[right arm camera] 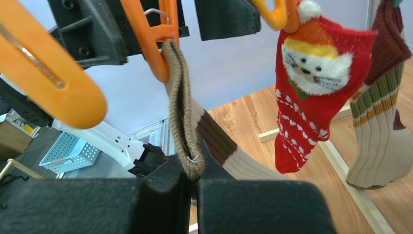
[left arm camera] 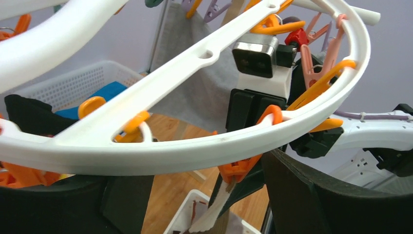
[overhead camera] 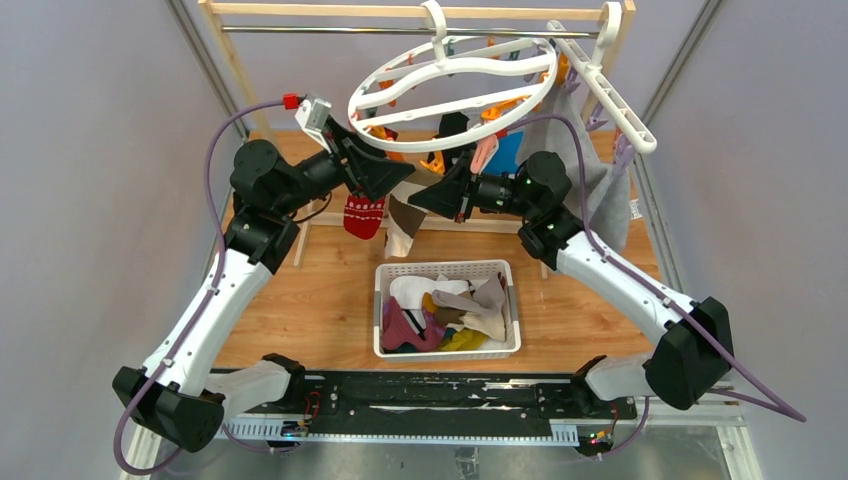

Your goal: Remove the socks clipped to the hanger

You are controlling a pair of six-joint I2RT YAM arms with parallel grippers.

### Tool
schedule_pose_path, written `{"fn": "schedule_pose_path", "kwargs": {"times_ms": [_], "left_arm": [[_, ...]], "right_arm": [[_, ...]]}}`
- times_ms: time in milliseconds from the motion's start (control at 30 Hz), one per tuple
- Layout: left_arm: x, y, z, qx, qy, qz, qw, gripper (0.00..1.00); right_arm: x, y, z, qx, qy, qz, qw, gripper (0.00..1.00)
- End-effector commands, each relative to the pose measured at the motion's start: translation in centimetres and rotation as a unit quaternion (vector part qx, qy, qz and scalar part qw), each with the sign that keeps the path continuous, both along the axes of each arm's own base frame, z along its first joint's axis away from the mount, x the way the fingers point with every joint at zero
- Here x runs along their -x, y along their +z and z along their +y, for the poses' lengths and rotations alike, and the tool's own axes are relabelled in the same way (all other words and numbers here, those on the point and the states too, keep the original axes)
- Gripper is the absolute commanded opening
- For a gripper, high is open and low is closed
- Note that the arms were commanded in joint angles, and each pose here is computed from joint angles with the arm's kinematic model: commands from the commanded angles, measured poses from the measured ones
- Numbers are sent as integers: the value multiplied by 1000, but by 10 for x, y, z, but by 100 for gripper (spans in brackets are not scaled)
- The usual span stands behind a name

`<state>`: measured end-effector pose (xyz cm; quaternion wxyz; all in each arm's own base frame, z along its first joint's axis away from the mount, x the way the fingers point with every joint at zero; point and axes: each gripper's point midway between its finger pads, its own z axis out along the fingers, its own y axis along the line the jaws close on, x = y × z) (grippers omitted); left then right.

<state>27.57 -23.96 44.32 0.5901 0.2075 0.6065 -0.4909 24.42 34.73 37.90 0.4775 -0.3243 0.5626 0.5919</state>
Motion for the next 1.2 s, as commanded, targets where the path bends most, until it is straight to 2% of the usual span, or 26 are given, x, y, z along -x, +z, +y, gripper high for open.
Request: {"fn": "schedule_pose_path", "kwargs": {"times_ms": [0,300,500,600,767,833,1000,1100,1167], "left_arm": [[13,28,-4,27,-21,-42,999,79],[16,32,-1,41,-17,-41,998,66],[16,33,0,51,-19,-35,998,53],[18,32,0,53,-24,-38,998,40],[20,27,1,58,-29,-41,997,9],[20,26,2,64,-28,-39,997,0],[23,22,3,65,-33,-38,997,2],[26,16,3,56,-38,-43,997,15],[27,10,2,49,-41,-44,997,28]], "right_arm": [[-5,-2,-1,1,0,-12,1000,0],[-7,-8,0,6,-4,-12,1000,0],[-7,-12,-1,10,-7,-13,1000,0],[-9,-14,-2,12,-11,-13,1000,0],[-10,-19,-3,15,-17,-14,1000,0],[-12,-22,-5,18,-21,-21,999,0],[-14,-36,-14,45,-33,-41,998,0],[-1,-43,-21,70,-12,-79,994,0],[12,-52,-26,86,11,-107,990,0]]}}
